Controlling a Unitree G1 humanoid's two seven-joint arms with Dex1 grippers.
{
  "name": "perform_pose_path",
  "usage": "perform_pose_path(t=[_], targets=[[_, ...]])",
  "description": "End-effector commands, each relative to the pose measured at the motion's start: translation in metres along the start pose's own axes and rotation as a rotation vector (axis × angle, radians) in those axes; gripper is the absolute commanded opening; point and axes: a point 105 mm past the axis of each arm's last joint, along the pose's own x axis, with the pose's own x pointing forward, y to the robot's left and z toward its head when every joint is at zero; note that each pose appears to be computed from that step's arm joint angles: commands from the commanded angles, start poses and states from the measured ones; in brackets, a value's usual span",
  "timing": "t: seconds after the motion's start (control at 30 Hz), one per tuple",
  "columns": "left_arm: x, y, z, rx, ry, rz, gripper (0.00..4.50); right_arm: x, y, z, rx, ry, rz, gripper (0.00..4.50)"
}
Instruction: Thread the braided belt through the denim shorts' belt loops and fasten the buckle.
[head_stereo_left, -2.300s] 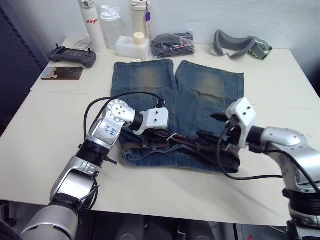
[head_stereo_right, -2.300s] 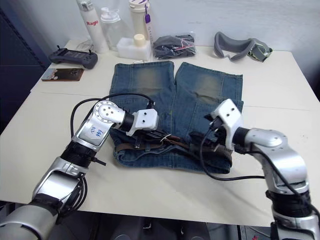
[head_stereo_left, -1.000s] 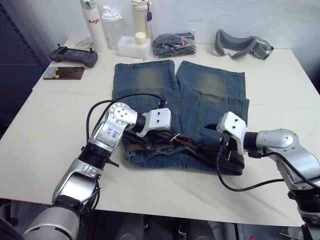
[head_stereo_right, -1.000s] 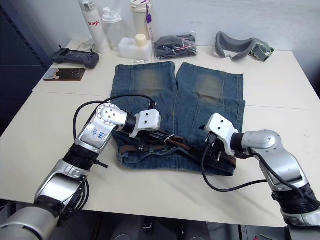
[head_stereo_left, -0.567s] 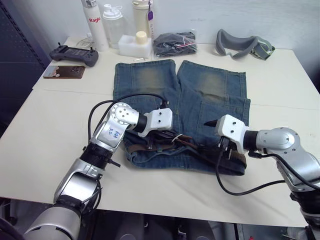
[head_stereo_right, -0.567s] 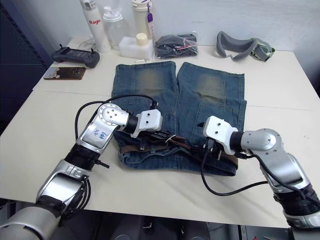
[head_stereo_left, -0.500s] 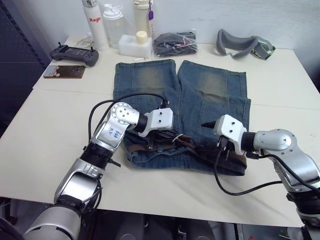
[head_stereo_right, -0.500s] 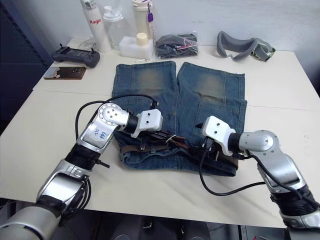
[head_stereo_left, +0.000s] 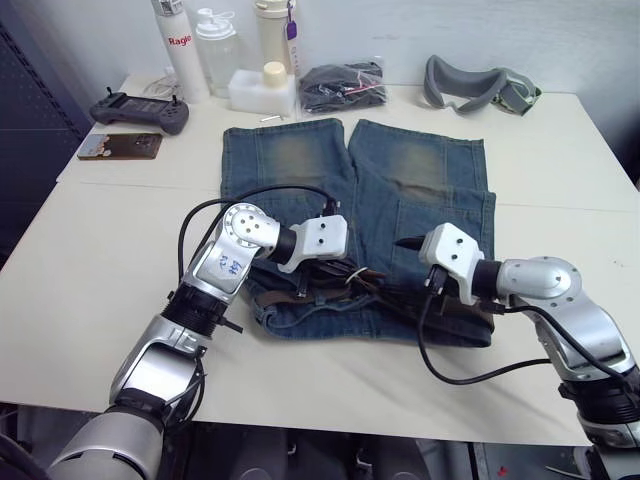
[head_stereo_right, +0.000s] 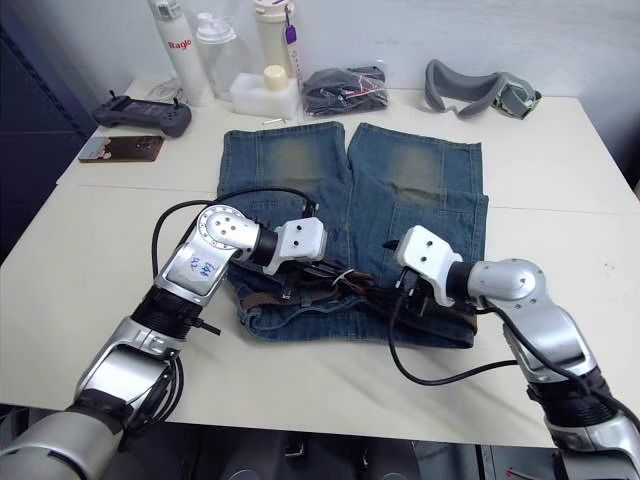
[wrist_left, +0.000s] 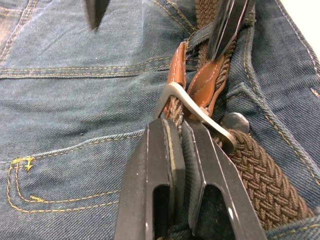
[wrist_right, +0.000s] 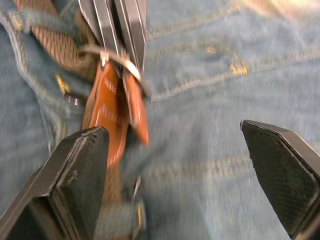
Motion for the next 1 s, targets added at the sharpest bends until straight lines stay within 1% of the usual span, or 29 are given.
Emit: perform_pose_path(t=[0.03, 0.17, 0.2, 0.27, 0.4, 0.5, 0.53, 0.63, 0.7, 0.73, 0.77, 0.8, 0.83, 1.0], targets=[[0.001, 0.003, 0.010, 0.034, -0.019, -0.004, 0.00, 0.003, -0.003, 0.009, -0.043, -0.032, -0.015, 4.48], [0.001, 0.003, 0.009, 0.036, -0.017, -0.003, 0.00, 0.009, -0.001, 0.009, -0.044, -0.034, -0.006, 4.48], [0.001, 0.003, 0.009, 0.037, -0.017, -0.003, 0.00, 0.010, 0.000, 0.007, -0.045, -0.028, -0.003, 4.24], [0.001, 0.004, 0.010, 0.037, -0.019, -0.002, 0.00, 0.010, 0.001, 0.006, -0.046, -0.022, 0.002, 3.64], [0.001, 0.004, 0.010, 0.039, -0.021, 0.001, 0.00, 0.012, 0.003, 0.002, -0.046, -0.011, 0.010, 1.59], [0.001, 0.008, 0.012, 0.033, -0.035, 0.026, 0.00, 0.013, 0.003, -0.002, -0.044, -0.003, 0.013, 0.16], [0.001, 0.009, 0.012, 0.025, -0.039, 0.031, 0.00, 0.014, 0.002, -0.002, -0.042, -0.005, 0.011, 0.07], [-0.002, 0.011, 0.014, -0.019, -0.065, 0.042, 0.00, 0.014, -0.001, -0.003, -0.038, -0.008, 0.005, 0.07], [-0.008, 0.009, 0.017, -0.048, -0.082, 0.023, 0.84, 0.012, -0.004, -0.004, -0.035, -0.006, 0.000, 0.00], [-0.012, 0.010, 0.019, -0.068, -0.095, 0.029, 1.15, 0.011, -0.006, -0.004, -0.036, -0.005, -0.002, 0.00], [-0.014, 0.011, 0.020, -0.082, -0.104, 0.036, 1.55, 0.010, -0.007, -0.004, -0.036, -0.005, -0.003, 0.00], [-0.020, 0.010, 0.020, -0.098, -0.108, 0.032, 1.89, 0.009, -0.008, -0.004, -0.036, -0.005, -0.006, 0.00], [-0.026, 0.010, 0.020, -0.112, -0.108, 0.029, 2.39, 0.008, -0.010, -0.004, -0.036, -0.006, -0.008, 0.00], [-0.065, 0.009, 0.017, -0.195, -0.099, 0.066, 4.33, 0.004, -0.015, 0.000, -0.032, -0.014, -0.017, 0.00]])
